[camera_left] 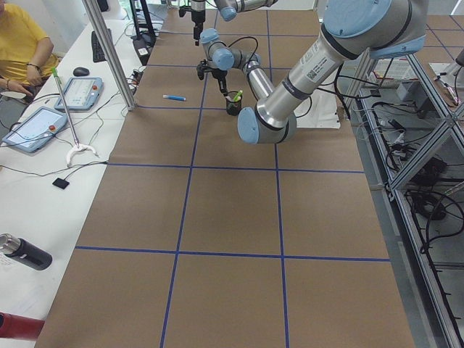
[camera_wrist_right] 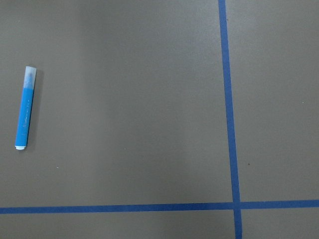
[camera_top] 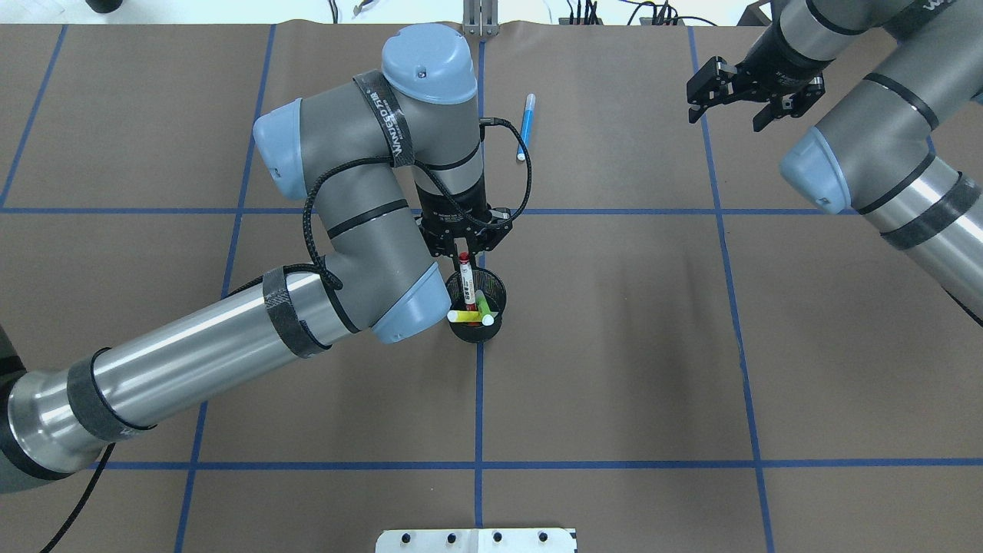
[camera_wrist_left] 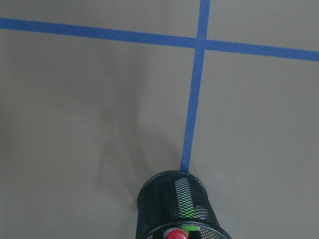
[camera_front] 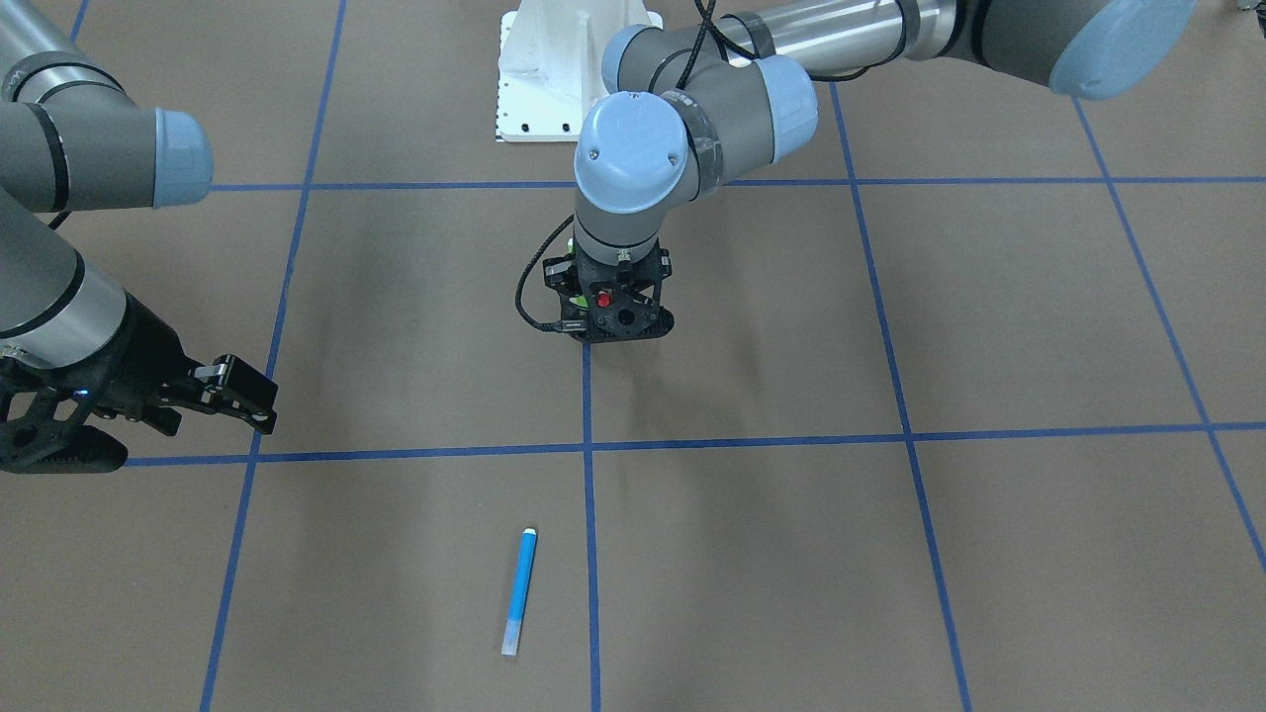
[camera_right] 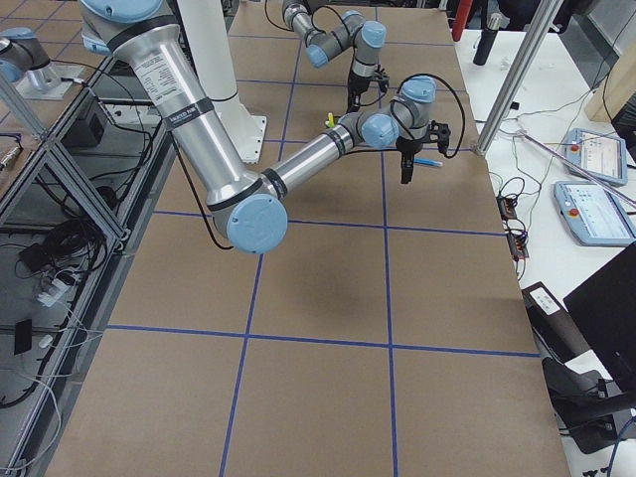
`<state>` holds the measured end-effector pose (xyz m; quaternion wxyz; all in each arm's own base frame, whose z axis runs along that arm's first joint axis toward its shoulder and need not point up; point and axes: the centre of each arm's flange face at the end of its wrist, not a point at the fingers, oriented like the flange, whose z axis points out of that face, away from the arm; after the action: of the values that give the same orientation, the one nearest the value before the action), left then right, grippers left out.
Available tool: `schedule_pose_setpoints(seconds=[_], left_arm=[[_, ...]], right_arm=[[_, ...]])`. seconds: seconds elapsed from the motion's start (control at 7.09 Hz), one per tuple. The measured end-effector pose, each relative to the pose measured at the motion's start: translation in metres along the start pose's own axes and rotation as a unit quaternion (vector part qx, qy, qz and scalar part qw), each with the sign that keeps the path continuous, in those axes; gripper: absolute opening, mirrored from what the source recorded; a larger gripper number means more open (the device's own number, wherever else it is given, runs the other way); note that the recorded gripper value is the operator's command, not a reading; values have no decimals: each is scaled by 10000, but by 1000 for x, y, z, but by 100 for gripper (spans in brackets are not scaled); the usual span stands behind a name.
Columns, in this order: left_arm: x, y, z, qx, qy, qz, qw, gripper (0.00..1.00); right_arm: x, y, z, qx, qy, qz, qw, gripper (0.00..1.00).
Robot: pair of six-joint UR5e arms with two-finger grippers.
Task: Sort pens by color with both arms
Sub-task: 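Grasp the white red-capped marker with the left gripper and lift it, then place the red-capped marker beside the blue highlighter with the left gripper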
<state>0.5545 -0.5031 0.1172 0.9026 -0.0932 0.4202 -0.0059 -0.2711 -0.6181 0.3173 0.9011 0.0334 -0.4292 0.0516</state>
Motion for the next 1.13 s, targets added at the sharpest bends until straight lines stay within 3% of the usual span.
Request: schedule_pose_setpoints(seconds=[0.42, 0.85, 1.13], left_arm=[[3, 25, -56, 462, 241, 216, 9984, 0], [-14, 33, -125, 1301, 555, 387, 9892, 0], [-18, 33, -149, 1959, 730, 522, 9765, 0]], right_arm=[[-2, 0, -2, 25, -14, -21, 10000, 99], [-1, 0, -2, 47, -11, -29, 10000, 99], [0, 1, -2, 51, -7, -27, 10000, 99]])
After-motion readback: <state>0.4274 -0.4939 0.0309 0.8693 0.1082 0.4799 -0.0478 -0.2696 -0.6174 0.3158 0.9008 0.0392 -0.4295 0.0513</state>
